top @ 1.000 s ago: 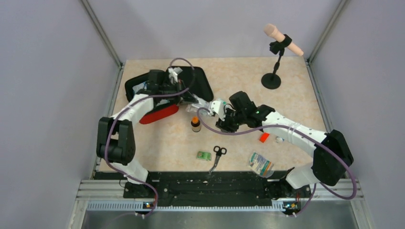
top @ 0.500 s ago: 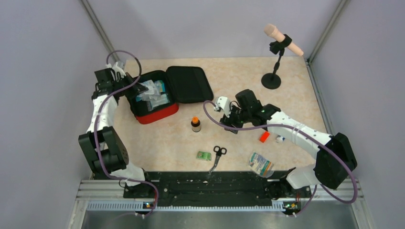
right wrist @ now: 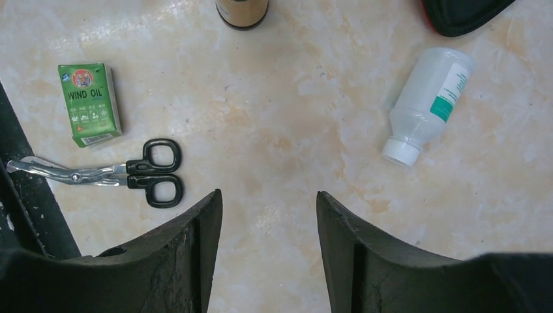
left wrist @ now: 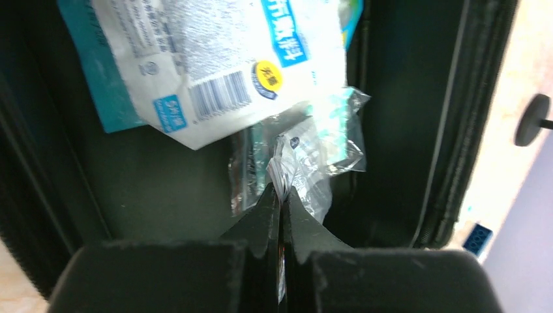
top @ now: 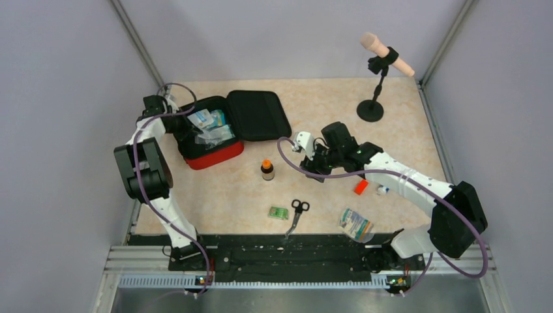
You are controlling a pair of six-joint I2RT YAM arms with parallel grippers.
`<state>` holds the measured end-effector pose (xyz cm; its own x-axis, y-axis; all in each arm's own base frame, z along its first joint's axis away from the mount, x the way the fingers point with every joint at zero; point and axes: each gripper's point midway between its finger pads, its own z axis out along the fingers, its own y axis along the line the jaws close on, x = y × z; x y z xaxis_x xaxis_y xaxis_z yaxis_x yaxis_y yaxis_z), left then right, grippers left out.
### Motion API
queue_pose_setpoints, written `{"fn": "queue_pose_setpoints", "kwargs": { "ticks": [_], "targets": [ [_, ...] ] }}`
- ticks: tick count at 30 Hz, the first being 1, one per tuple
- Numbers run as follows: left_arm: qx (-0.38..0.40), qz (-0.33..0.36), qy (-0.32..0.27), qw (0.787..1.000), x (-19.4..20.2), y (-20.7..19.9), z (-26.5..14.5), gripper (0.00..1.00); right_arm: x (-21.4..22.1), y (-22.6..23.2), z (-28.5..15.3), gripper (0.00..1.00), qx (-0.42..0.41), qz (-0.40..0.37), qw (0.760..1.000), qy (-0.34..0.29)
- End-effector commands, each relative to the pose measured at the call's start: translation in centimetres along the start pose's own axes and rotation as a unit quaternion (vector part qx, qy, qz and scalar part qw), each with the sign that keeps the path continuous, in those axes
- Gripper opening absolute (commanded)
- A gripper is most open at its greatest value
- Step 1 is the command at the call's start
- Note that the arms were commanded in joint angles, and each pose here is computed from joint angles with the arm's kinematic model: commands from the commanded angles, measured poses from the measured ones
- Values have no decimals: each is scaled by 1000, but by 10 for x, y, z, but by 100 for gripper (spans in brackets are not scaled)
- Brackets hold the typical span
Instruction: Organize the medicine kit
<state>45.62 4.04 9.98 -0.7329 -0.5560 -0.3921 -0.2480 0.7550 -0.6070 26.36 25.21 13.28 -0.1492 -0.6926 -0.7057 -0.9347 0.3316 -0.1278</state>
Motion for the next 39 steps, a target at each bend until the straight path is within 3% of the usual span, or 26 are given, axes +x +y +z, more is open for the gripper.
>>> {"fn": "queue_pose_setpoints", "kwargs": {
  "ticks": [1, 6, 12, 17, 19, 29, 31, 33, 37, 39],
  "targets": [
    [-36, 38, -32, 998, -25, 9, -5, 0, -11, -7, -2, 54, 13, -1, 1000, -20],
    [-71, 59, -50, 994, -32, 21, -8, 15, -7, -6, -2, 54, 16, -2, 1000, -17],
    [-101, 80, -76, 989, -39, 27, -19, 19, -7, -5, 0, 54, 12, -2, 1000, -19],
    [-123, 102, -120, 980, -49, 21, -38, 44, -8, -5, -1, 54, 12, 0, 1000, -19],
    [-125, 118, -149, 974, -56, 15, -49, 50, -8, -6, -1, 54, 13, 0, 1000, -18],
    [-91, 198, -249, 944, -70, -53, -105, 54, -3, -16, -4, 55, 40, 0, 999, 4],
    [-70, 223, -269, 934, -66, -73, -118, 54, 2, -30, -7, 60, 76, 14, 997, 19],
    [-54, 248, -278, 926, -58, -90, -127, 54, 12, -45, -10, 75, 107, 54, 992, 37],
    [-55, 332, -286, 897, -37, -119, -141, 52, 47, -37, -12, 80, 50, 104, 987, 113],
    [-73, 391, -256, 881, -20, -124, -138, 54, 63, -25, -16, 79, 21, 103, 984, 145]
  ]
}}
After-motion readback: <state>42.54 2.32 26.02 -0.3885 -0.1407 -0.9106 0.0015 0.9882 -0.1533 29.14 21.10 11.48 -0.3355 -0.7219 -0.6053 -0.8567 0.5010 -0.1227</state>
